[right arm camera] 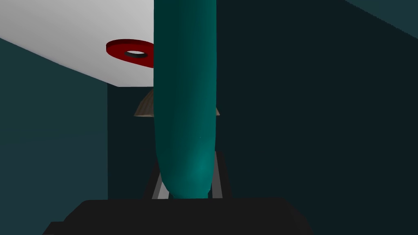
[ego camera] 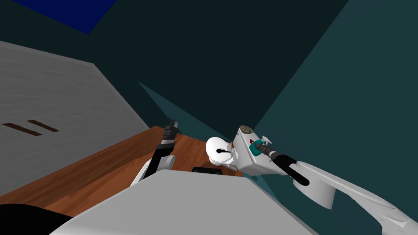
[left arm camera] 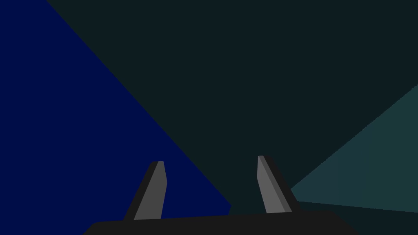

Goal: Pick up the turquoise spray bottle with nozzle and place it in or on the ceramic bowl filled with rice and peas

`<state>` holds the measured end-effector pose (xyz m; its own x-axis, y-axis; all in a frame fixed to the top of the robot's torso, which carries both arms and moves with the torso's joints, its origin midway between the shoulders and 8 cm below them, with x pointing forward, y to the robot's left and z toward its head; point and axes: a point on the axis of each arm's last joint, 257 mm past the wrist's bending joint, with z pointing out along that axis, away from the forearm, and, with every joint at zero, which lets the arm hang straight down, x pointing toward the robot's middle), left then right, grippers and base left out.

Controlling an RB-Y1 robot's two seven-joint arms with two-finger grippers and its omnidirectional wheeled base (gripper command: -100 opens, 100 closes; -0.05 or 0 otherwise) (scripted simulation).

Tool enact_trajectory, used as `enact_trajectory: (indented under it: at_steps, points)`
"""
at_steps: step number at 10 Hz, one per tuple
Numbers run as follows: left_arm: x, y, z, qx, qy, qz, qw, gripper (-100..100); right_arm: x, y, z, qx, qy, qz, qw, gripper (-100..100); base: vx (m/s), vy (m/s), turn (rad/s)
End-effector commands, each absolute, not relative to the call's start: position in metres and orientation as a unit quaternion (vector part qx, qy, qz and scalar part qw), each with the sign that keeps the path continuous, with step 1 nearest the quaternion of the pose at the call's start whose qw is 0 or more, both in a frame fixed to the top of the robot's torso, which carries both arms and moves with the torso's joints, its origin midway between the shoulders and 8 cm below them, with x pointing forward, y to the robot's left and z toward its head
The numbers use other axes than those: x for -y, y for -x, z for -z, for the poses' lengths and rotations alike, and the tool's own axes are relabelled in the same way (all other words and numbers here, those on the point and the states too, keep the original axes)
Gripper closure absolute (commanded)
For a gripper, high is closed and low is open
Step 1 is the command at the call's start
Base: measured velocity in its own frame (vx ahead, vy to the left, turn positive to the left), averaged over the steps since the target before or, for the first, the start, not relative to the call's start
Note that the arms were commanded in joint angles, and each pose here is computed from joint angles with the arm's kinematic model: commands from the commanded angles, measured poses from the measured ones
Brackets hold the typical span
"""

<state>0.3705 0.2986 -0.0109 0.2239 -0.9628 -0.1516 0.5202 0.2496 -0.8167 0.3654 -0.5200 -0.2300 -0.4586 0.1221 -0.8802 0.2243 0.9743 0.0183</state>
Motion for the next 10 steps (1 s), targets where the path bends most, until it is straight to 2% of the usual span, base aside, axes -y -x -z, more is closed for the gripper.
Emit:
enact_trajectory:
  at_steps: [1, 7, 8, 9, 10]
  points:
    - [-0.299, -0.371, 0.011, -0.342, 0.323, 0.52, 0.712, 0, 0.521, -0.357, 0.227, -0.851, -0.1, 0.05, 0.513, 100, 0.031, 0.023, 0.03]
    - [-0.299, -0.371, 0.011, -0.342, 0.323, 0.52, 0.712, 0, 0.537, -0.336, 0.222, -0.851, -0.103, 0.064, 0.511, 100, 0.018, 0.014, 0.011]
    - [-0.299, -0.371, 0.011, -0.342, 0.323, 0.52, 0.712, 0, 0.538, -0.336, 0.222, -0.851, -0.103, 0.065, 0.511, 0, 0.0, 0.0, 0.0]
    - [-0.299, -0.371, 0.011, -0.342, 0.323, 0.52, 0.712, 0, 0.543, -0.344, 0.209, -0.848, -0.094, 0.068, 0.517, 100, -0.023, 0.037, -0.063]
    - [-0.299, -0.371, 0.011, -0.342, 0.323, 0.52, 0.712, 0, 0.547, -0.35, 0.201, -0.846, -0.088, 0.069, 0.521, 100, -0.034, 0.067, -0.072]
